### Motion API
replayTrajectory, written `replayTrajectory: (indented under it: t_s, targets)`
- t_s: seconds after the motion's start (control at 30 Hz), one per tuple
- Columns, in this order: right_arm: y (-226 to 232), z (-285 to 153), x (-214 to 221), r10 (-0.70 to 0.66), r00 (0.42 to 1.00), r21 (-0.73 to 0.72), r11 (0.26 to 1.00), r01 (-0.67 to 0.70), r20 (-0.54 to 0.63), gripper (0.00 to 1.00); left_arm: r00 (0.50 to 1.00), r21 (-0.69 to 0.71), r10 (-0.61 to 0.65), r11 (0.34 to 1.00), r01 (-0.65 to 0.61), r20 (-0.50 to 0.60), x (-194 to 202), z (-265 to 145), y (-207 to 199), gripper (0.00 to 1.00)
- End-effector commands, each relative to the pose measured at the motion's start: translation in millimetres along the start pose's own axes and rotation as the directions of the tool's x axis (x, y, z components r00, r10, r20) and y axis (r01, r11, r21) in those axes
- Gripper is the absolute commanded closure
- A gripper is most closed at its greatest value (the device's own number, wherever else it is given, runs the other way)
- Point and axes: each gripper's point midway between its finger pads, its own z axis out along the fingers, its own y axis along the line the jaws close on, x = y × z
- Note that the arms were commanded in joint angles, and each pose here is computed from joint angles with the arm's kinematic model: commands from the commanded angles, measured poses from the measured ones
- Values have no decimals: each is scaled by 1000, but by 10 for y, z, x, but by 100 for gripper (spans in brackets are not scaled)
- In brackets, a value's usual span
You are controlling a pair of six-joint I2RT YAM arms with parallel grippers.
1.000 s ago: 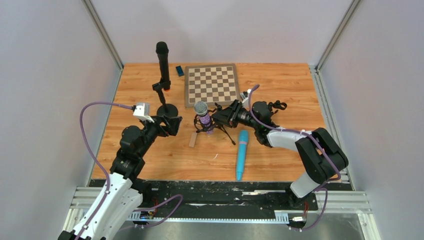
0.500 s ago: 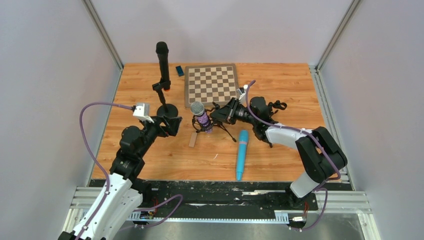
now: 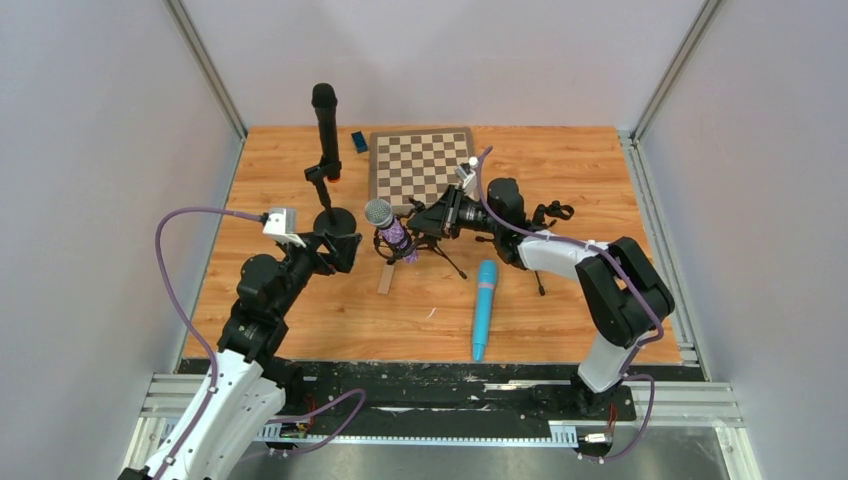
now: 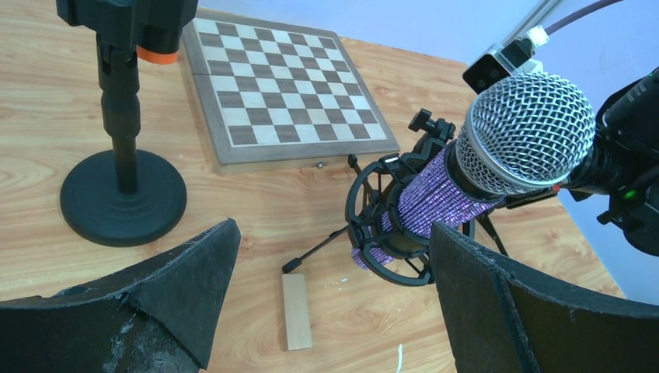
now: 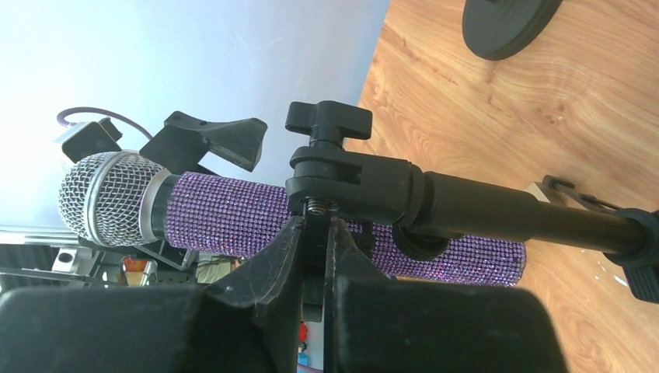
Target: Attach the microphones to the stand
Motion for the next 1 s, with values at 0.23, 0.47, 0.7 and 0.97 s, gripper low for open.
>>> replayTrajectory:
  t_s: [0.23,0.47,0.7,0.97]
  targets:
    - [649,111,-213,-133,991,-218,967,132,11,100,998,-13,35,999,-34,62,-193,-37,-4,0]
    - [698,161,-269,-124,992,-260,958,125,19,100,996,-20,38,999,-37,75,-219,-62,6,0]
    - [685,240,-275,-107,994,-281,954,102,-2,100,996,-31,45,999,-42,82,-236,-83,22,0]
    - [761,335,-294,-125,992,-302,947,113,-21,100,995,-36,50,998,-47,82,-234,-85,35,0]
